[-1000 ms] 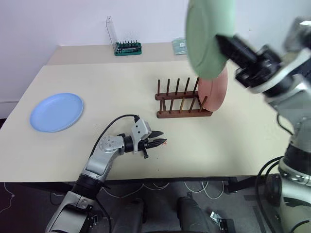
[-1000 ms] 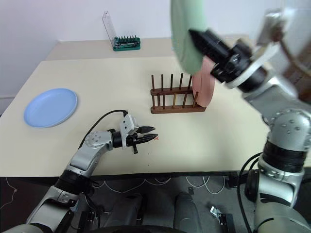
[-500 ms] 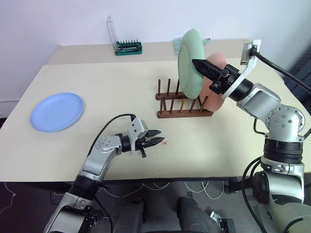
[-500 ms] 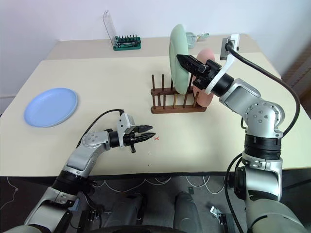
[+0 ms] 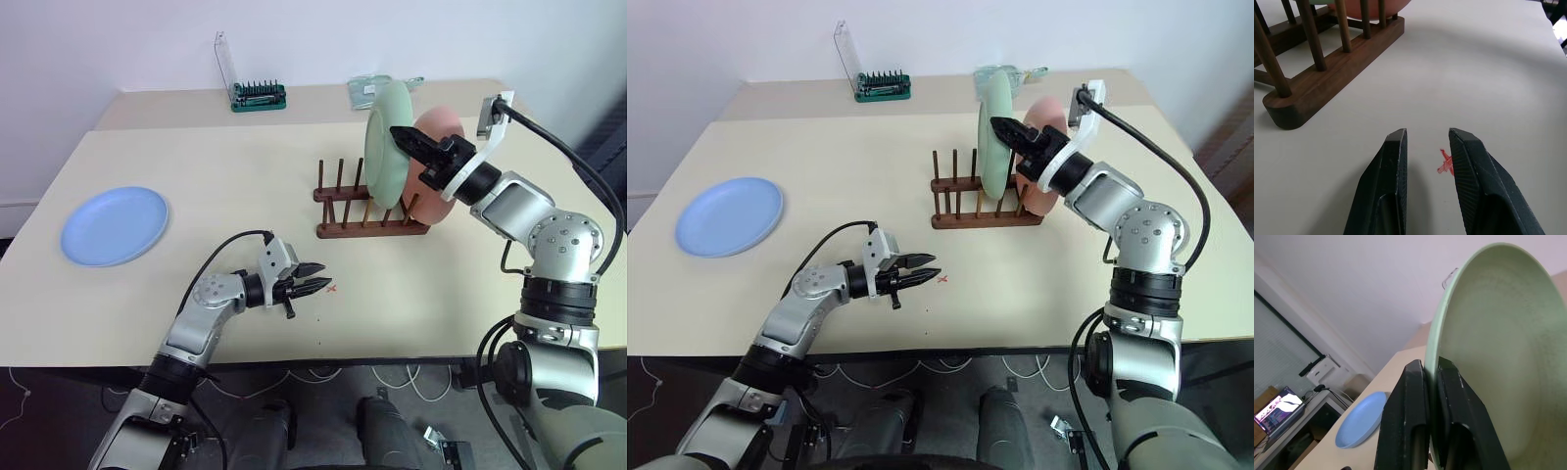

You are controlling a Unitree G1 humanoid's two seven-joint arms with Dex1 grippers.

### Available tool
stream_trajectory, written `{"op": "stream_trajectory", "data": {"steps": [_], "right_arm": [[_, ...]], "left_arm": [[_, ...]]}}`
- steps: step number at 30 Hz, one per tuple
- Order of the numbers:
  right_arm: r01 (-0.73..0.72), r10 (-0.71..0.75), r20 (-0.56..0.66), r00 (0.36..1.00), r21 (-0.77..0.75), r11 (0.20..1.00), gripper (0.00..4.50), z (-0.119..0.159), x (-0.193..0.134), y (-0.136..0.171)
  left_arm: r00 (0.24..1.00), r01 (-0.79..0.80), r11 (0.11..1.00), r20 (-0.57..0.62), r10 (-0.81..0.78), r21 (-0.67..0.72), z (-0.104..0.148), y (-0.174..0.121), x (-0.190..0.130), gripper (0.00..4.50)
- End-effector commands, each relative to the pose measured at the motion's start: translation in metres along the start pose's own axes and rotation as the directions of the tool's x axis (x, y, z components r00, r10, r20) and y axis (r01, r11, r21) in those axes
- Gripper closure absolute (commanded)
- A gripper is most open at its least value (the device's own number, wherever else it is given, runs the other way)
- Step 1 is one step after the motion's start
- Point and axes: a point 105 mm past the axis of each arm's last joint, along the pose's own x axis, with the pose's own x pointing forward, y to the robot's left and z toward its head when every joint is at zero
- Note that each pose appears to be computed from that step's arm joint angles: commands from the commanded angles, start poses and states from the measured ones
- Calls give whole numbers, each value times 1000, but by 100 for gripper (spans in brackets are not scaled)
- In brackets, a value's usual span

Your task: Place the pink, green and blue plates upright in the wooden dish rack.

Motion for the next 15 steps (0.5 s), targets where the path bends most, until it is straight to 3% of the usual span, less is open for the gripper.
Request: {"op": "stream_trajectory", "data": {"steps": [1,6,9,15], "right_arm": [[-38,39,44,998,-27,999,296,15,4,13],[-35,38,51,998,-62,997,45,17,6,17],[6,5,53,999,-209,978,45,25,6,22],[59,-47,36,998,-629,776,45,39,5,43]], "left_arm": [[999,4,999,32,-5,34,12,0,0,315],[1000,-1,999,30,0,34,12,0,-1,315],[1000,-9,999,28,8,36,12,1,-2,315],[999,-33,999,34,32,33,13,5,-4,315]]}}
